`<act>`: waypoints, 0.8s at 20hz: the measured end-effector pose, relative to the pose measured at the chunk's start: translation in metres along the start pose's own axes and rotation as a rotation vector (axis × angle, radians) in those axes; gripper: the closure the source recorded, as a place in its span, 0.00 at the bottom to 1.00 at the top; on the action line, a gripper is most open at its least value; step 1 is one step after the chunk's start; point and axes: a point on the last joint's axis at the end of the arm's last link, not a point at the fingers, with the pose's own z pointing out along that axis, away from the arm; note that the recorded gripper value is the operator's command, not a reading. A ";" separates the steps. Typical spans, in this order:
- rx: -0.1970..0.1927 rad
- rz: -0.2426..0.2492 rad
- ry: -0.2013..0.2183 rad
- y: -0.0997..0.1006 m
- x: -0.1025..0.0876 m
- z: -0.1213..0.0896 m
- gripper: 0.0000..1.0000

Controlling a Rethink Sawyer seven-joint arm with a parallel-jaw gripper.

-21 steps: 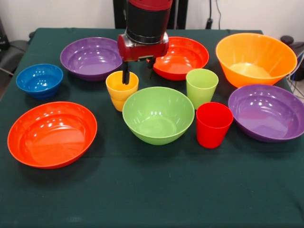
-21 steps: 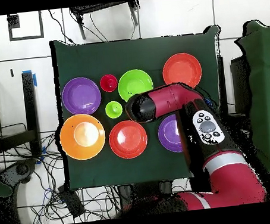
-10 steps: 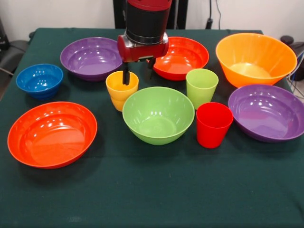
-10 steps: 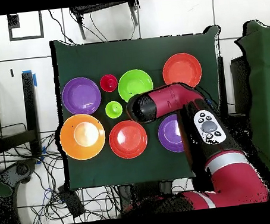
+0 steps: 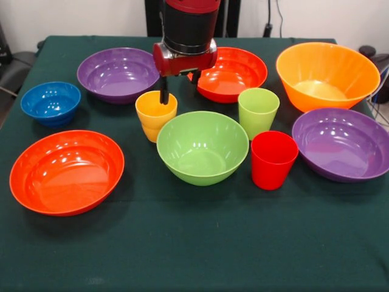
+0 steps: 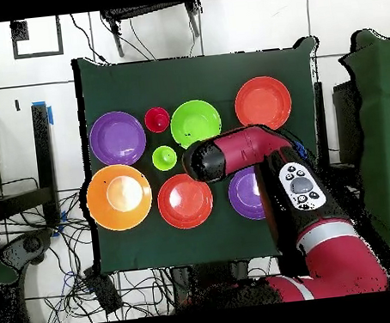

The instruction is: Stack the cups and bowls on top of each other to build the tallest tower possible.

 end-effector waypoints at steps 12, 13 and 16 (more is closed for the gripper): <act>-0.003 -0.041 0.031 0.011 0.019 0.007 0.00; 0.000 -0.046 0.033 0.010 0.021 0.008 0.00; 0.007 -0.053 0.035 0.007 0.024 0.010 0.00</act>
